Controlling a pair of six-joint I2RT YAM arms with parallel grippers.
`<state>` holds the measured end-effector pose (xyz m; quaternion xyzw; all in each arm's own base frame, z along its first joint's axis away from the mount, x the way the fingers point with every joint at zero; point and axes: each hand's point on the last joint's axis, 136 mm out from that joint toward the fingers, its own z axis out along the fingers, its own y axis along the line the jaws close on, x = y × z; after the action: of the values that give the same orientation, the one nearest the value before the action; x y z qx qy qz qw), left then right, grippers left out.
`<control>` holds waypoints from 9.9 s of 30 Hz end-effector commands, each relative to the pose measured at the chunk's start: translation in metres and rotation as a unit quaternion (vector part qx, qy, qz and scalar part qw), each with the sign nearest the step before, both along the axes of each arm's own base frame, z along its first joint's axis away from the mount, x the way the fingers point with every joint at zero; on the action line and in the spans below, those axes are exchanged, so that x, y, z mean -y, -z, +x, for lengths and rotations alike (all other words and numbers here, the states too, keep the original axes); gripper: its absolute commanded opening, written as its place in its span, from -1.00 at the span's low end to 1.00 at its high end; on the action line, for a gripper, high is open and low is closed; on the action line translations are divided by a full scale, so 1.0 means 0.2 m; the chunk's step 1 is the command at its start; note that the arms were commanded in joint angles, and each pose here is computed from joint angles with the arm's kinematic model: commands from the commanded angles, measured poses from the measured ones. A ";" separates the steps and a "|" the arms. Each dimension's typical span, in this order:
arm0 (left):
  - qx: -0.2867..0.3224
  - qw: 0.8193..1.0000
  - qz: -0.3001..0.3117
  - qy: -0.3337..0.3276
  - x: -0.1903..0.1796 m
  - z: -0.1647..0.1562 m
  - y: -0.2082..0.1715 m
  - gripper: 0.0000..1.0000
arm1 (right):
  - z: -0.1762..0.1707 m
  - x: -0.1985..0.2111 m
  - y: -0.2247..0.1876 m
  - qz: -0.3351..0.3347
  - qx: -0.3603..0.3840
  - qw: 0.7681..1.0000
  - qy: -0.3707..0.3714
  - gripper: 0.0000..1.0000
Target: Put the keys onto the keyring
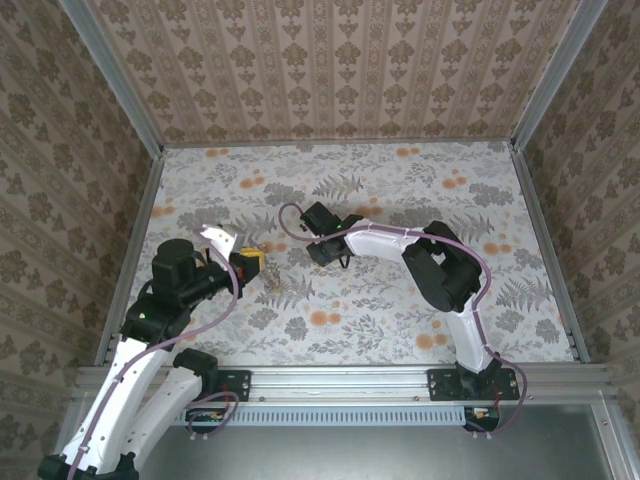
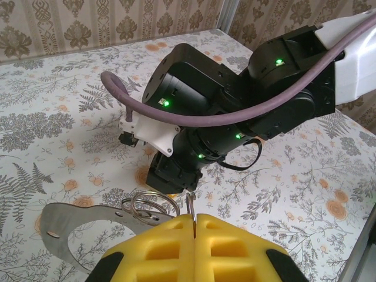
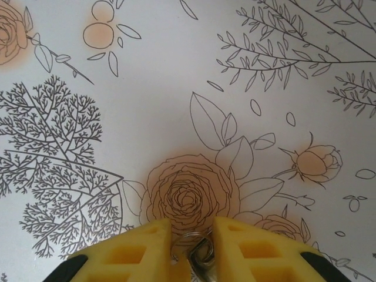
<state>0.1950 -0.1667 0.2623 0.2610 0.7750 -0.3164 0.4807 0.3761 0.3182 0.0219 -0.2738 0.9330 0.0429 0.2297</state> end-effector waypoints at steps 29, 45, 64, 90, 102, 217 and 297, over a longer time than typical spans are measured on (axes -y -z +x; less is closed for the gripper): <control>0.016 1.000 -0.017 0.015 0.03 0.00 -0.07 -1.00 | -0.21 0.26 -0.01 -0.058 0.017 0.998 -0.008 -0.58; 0.015 1.000 -0.010 0.021 0.04 -0.02 -0.06 -1.00 | -0.27 0.26 -0.03 -0.029 0.034 0.999 -0.028 -0.65; 0.009 0.996 0.009 0.090 0.15 -0.09 -0.09 -1.00 | -0.61 0.20 -0.65 0.186 0.127 0.954 -0.197 -1.00; 0.044 0.947 -0.004 0.319 0.43 -0.41 -0.15 -1.00 | -1.08 0.10 -1.38 0.470 0.184 0.776 -0.379 -1.00; 0.048 0.937 -0.013 0.346 0.48 -0.43 -0.15 -1.00 | -1.13 0.06 -1.38 0.471 0.170 0.765 -0.406 -1.00; 0.031 0.913 -0.038 0.404 0.52 -0.50 -0.14 -1.00 | -1.11 0.03 -1.46 0.484 0.214 0.746 -0.405 -1.00; 0.036 0.916 -0.042 0.397 0.52 -0.48 -0.16 -1.00 | -1.22 0.05 -1.35 0.464 0.171 0.747 -0.445 -1.00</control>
<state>0.1008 -0.2690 0.2764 0.5275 0.6033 -0.4975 0.3320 0.1402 0.3099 0.2884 -0.5067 0.5307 0.5191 0.4384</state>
